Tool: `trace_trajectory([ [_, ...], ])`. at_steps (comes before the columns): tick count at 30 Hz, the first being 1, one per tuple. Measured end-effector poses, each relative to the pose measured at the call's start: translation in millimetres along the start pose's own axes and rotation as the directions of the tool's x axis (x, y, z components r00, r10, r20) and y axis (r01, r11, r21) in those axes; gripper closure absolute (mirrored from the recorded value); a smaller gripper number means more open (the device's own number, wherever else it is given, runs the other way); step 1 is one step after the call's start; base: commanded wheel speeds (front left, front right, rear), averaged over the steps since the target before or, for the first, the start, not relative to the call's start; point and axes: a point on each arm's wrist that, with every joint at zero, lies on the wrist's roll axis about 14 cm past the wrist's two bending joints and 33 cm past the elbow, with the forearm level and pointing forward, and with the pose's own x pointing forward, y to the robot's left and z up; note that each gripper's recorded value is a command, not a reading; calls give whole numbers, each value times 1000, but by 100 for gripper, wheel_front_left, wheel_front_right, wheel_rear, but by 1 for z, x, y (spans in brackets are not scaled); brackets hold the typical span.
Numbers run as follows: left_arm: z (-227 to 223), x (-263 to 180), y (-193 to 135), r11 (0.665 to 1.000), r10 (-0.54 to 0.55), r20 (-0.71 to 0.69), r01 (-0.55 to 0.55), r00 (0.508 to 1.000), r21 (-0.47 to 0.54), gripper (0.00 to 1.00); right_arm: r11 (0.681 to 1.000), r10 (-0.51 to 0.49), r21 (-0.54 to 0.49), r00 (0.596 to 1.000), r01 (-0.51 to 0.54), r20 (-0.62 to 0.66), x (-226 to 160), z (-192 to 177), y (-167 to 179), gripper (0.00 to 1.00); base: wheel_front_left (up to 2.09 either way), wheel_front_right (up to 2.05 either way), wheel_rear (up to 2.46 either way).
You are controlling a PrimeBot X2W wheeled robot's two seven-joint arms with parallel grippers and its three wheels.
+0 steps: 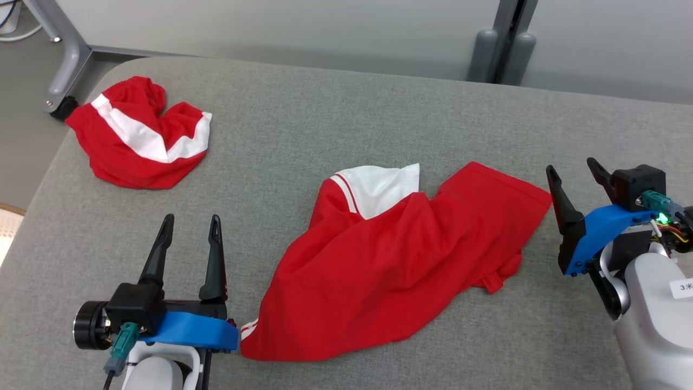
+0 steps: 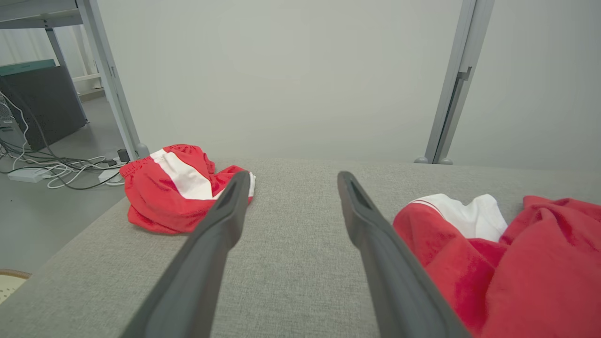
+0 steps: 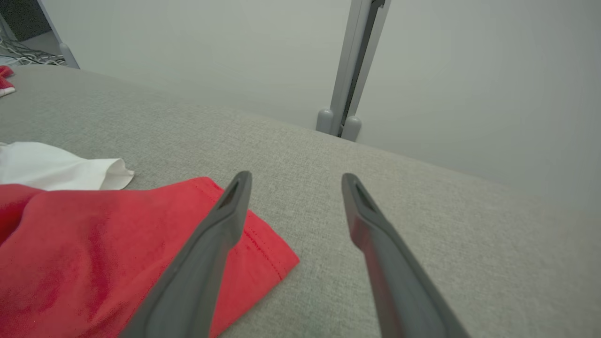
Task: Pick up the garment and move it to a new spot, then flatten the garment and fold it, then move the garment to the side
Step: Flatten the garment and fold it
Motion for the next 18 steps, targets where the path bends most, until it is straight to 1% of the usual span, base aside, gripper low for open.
trace_trajectory([
  [4, -2, 3, 5, 1000, 22, -6, -22, 1000, -5, 0, 1000, 3, 11, 996, -2, -90, 13, -29, -1, 0, 0, 0, 0],
  [8, -6, 4, 8, 999, 37, -19, -37, 999, -10, 0, 999, 20, 28, 985, -15, -172, 20, -60, 6, 0, 0, 0, 0],
  [12, -8, 4, 10, 999, 50, -27, -50, 998, -12, 0, 998, 45, 55, 973, -33, -225, 19, -82, 19, 0, 0, 0, 0],
  [14, -9, 5, 10, 999, 52, -28, -53, 998, -11, 0, 996, 52, 79, 970, -34, -237, 19, -86, 25, 0, 0, 0, 0],
  [15, -9, 5, 10, 999, 51, -28, -52, 998, -13, 0, 996, 55, 78, 970, -37, -238, 19, -87, 26, 11, 0, 0, 0],
  [16, -9, 6, 9, 999, 49, -28, -49, 998, -14, 0, 996, 59, 85, 969, -40, -239, 19, -88, 28, 61, 0, 0, 0],
  [17, -9, 7, 7, 999, 46, -27, -46, 999, -18, 0, 994, 64, 97, 969, -42, -239, 19, -88, 31, 100, 0, 0, 0],
  [18, -8, 8, 6, 999, 42, -26, -42, 999, -19, 0, 993, 70, 105, 969, -46, -237, 19, -88, 34, 100, 0, 0, 0],
])
